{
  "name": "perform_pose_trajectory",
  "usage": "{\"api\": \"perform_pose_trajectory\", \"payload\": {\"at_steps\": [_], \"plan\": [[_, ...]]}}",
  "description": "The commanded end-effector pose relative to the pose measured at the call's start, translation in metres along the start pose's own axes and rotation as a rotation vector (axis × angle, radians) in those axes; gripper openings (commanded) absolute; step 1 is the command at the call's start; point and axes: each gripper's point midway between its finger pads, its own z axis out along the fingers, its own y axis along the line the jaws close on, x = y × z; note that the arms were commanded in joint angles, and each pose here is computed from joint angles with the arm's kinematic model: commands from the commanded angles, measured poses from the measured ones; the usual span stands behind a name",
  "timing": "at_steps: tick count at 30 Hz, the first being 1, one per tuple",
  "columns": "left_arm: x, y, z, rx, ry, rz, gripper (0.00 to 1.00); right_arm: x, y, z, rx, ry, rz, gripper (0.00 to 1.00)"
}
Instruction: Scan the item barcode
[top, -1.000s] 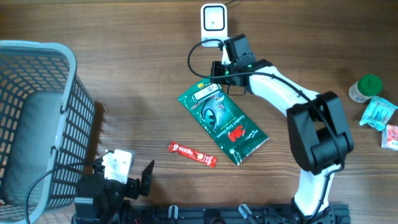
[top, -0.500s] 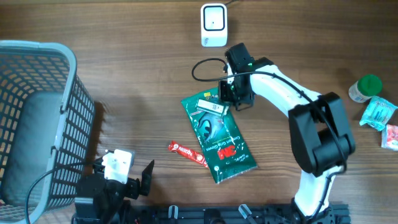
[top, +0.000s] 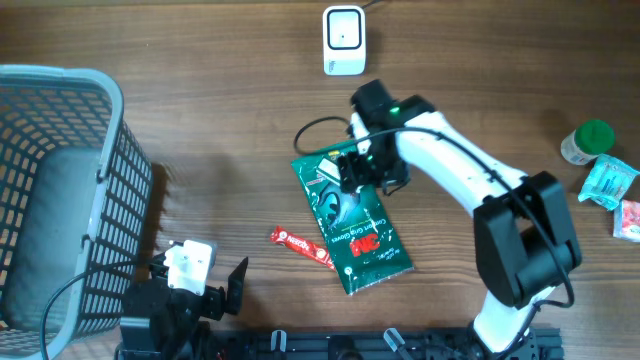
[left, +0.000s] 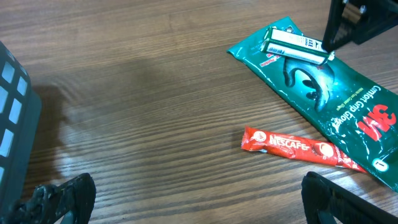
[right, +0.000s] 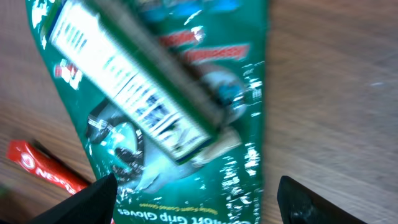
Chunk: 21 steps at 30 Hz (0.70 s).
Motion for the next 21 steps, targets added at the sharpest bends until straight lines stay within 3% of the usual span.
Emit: {"api": "perform_pose_trajectory", "payload": {"at_steps": [1,3,8,9,11,12,18,21], "plan": [[-0.001,-0.001,0.0,0.005,-0.008,-0.006,1.0,-0.002,0.008,-0.003,0.18,-0.068,-0.164,0.88],[-0.001,-0.001,0.0,0.005,-0.009,-0.006,1.0,-0.011,0.014,0.003,0.238,-0.124,-0.262,0.95],[-0.001,-0.001,0.0,0.005,-0.008,-0.006,1.0,-0.02,-0.013,0.016,0.361,-0.18,-0.299,0.96],[-0.001,-0.001,0.0,0.005,-0.008,-0.006,1.0,-0.021,-0.012,0.016,0.348,-0.183,-0.296,0.94],[-0.001,-0.001,0.0,0.005,-0.008,-0.006,1.0,-0.021,0.005,0.021,0.242,-0.176,-0.357,0.76],[-0.001,-0.001,0.0,0.005,-0.008,-0.006,1.0,-0.02,0.018,0.024,0.17,-0.169,-0.41,0.72],[-0.001,-0.001,0.0,0.005,-0.008,-0.006,1.0,-0.021,0.025,0.038,0.123,-0.156,-0.443,0.71],[-0.001,-0.001,0.0,0.005,-0.008,-0.006,1.0,-0.019,0.018,0.044,0.149,-0.134,-0.439,0.65]]}}
